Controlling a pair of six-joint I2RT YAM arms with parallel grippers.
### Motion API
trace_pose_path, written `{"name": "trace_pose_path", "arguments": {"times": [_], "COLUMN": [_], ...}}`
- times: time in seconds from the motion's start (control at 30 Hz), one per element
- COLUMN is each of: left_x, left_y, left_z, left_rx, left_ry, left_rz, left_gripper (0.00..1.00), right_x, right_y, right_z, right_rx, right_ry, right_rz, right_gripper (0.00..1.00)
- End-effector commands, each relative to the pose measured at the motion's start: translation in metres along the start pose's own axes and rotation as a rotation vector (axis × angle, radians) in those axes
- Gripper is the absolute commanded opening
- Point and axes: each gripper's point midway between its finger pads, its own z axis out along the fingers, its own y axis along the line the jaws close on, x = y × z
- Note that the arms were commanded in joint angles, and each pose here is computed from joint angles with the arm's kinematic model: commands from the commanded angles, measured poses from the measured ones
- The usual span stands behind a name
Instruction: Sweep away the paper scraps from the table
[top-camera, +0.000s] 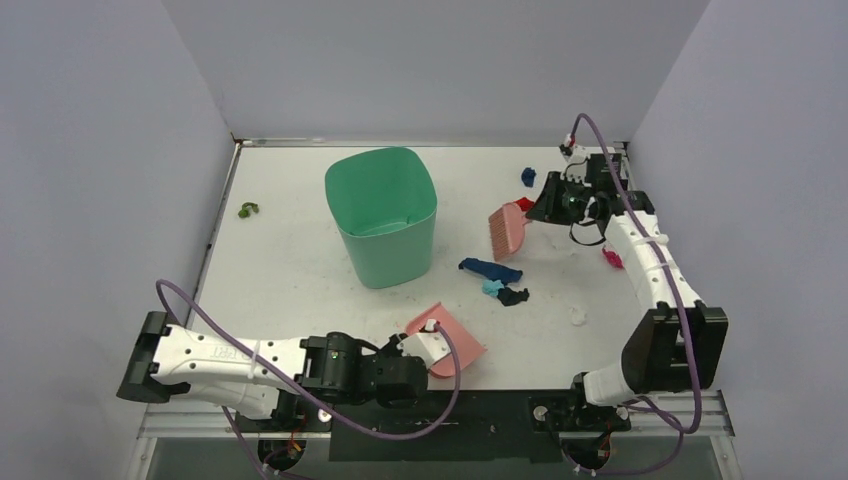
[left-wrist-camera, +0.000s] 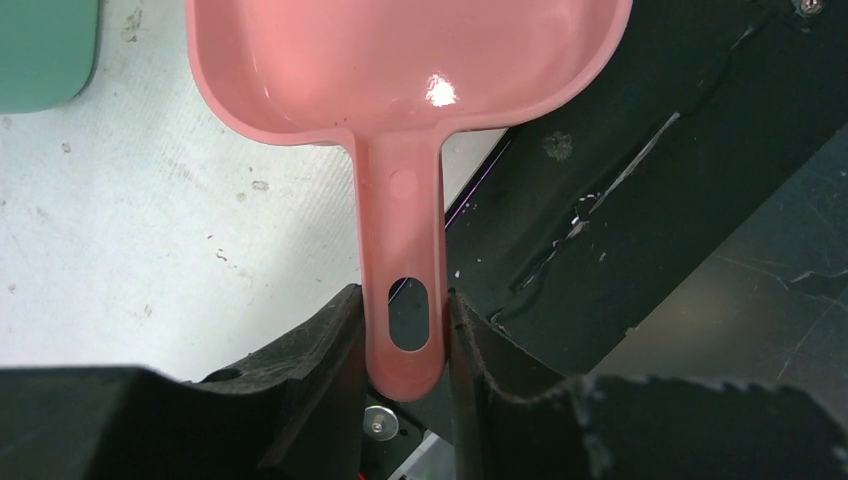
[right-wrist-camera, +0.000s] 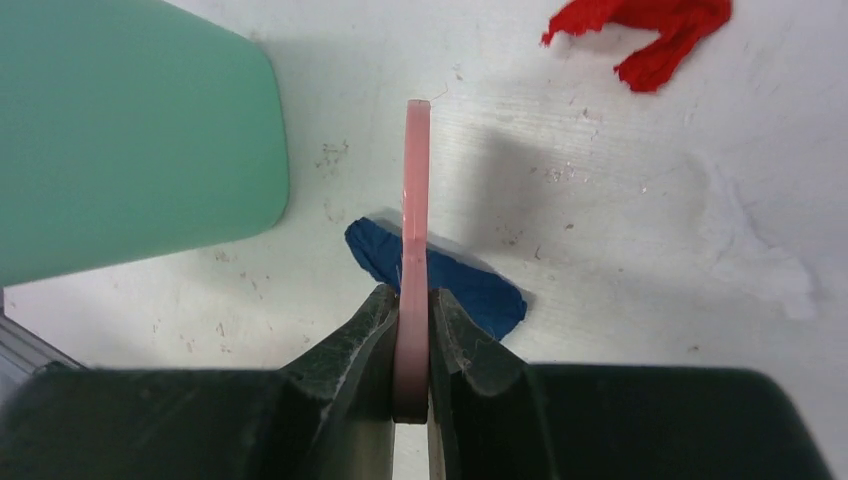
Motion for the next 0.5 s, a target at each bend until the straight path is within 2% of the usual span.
{"name": "trace_pose_path", "arguments": {"times": [0.0,0.13,0.2,0.33,0.47], "left_x": [-0.015,-0.028,-0.035,-0.045,-0.051], "left_y": [-0.014,-0.027,-0.030,-0.033,-0.032], "left_z": [0.017,0.027,0.030,0.038,0.044], "left_rx": [0.005,0.017,0.009,0.005,-0.005], "left_ry": [-0.032,-0.035,-0.035,-0.021,-0.029], "left_rz": [-0.049,-0.053,-0.055,-0.079,-0.106], "left_gripper": [0.00,0.00,0.00,0.00,0.00], "right_x": [-0.052,-0.093,-0.110,-0.139,-0.151], "right_y": [0.031,0.026,0.013,-0.016,-0.029], "right_z": [-0.069,-0.096,-0.097,-0.085,-0.051], "right_rx": [-0.019,0.108,0.203,0.386,0.460], "right_ry": [-0.151,-0.253,-0.284,-0.315,-0.276], "right_rz": [-0.310,-0.650,-0.754,-0.886,-1.040], "right_gripper": [0.05,0.05,0.05,0.05,0.05]}}
